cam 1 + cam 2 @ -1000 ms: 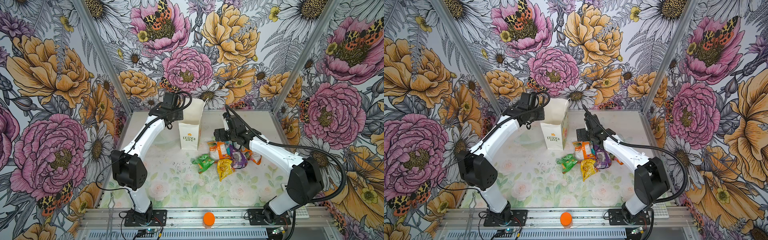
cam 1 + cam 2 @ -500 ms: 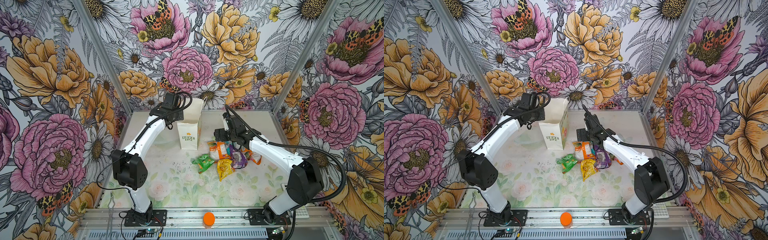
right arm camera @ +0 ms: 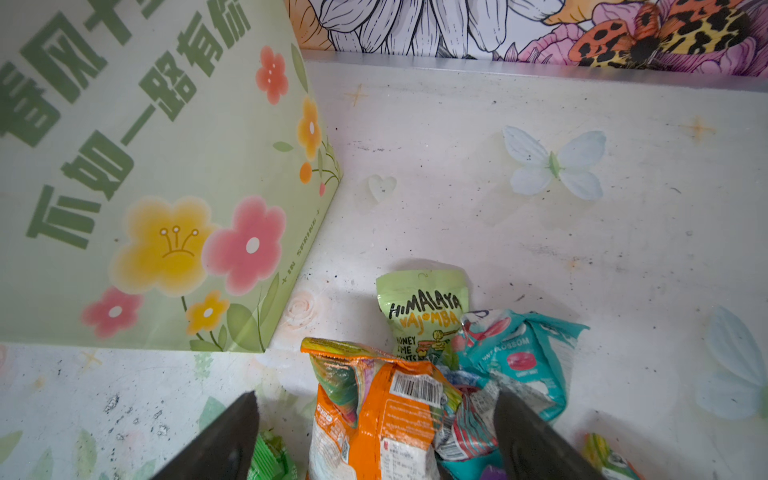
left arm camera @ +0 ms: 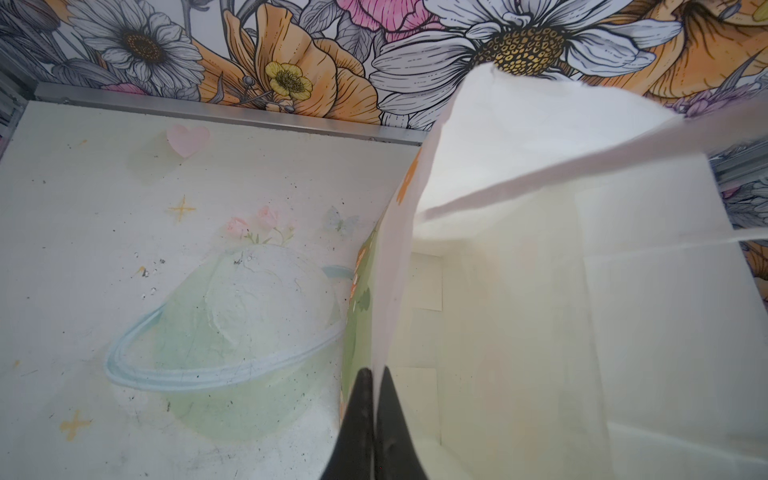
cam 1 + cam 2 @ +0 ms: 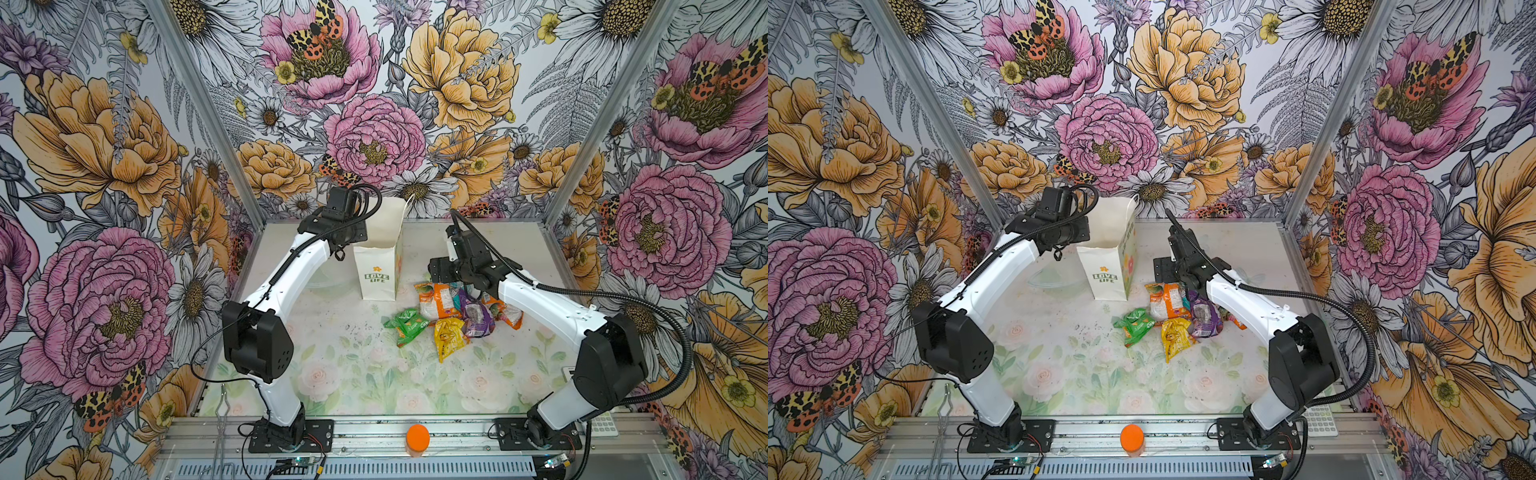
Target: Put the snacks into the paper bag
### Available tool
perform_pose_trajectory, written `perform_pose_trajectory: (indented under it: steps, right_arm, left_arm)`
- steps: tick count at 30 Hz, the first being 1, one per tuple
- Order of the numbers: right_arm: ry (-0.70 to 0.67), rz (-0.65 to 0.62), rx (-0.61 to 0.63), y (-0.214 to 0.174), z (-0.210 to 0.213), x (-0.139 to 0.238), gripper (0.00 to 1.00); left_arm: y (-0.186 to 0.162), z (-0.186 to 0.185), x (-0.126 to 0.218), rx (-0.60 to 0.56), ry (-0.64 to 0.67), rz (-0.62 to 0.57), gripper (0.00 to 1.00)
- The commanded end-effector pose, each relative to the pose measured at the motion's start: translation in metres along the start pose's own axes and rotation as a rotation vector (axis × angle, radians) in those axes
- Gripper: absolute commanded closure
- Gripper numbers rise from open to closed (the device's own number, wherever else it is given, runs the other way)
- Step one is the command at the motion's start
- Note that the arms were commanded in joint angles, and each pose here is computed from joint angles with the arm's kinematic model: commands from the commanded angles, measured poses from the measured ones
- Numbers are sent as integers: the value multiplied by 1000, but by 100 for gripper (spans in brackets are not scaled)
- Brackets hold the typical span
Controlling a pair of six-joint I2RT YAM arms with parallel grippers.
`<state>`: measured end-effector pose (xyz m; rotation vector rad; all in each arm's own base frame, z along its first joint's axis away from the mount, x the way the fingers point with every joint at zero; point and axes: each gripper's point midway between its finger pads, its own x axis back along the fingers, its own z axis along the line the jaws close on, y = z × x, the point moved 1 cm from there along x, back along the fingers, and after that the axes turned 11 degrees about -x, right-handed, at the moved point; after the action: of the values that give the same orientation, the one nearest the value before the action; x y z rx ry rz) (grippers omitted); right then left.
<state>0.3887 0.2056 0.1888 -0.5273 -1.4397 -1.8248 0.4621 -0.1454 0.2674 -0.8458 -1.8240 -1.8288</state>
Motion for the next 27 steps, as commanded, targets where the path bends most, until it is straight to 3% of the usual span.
perform_pose_trajectory:
  steps: [1, 9, 14, 16, 21, 27]
  right_arm:
    - [30, 8, -19, -4, 7, 4, 9]
    - [143, 101, 1, -26, 26, 4, 8]
    - [183, 189, 81, -51, 40, 2, 6]
    - [202, 220, 117, -62, 48, 2, 1]
    - [229, 268, 204, -87, 67, 0, 0]
    - [171, 306, 294, -113, 71, -12, 0]
  left_arm:
    - [1, -5, 16, 46, -33, -32, 100]
    - [0, -5, 26, 55, -44, -43, 100]
    - [-3, -4, 36, 53, -38, -53, 100]
    - [-7, -2, 39, 56, -31, -52, 100]
    - [-15, 3, 48, 66, -8, -57, 100]
    - [-29, 6, 54, 73, 1, -45, 100]
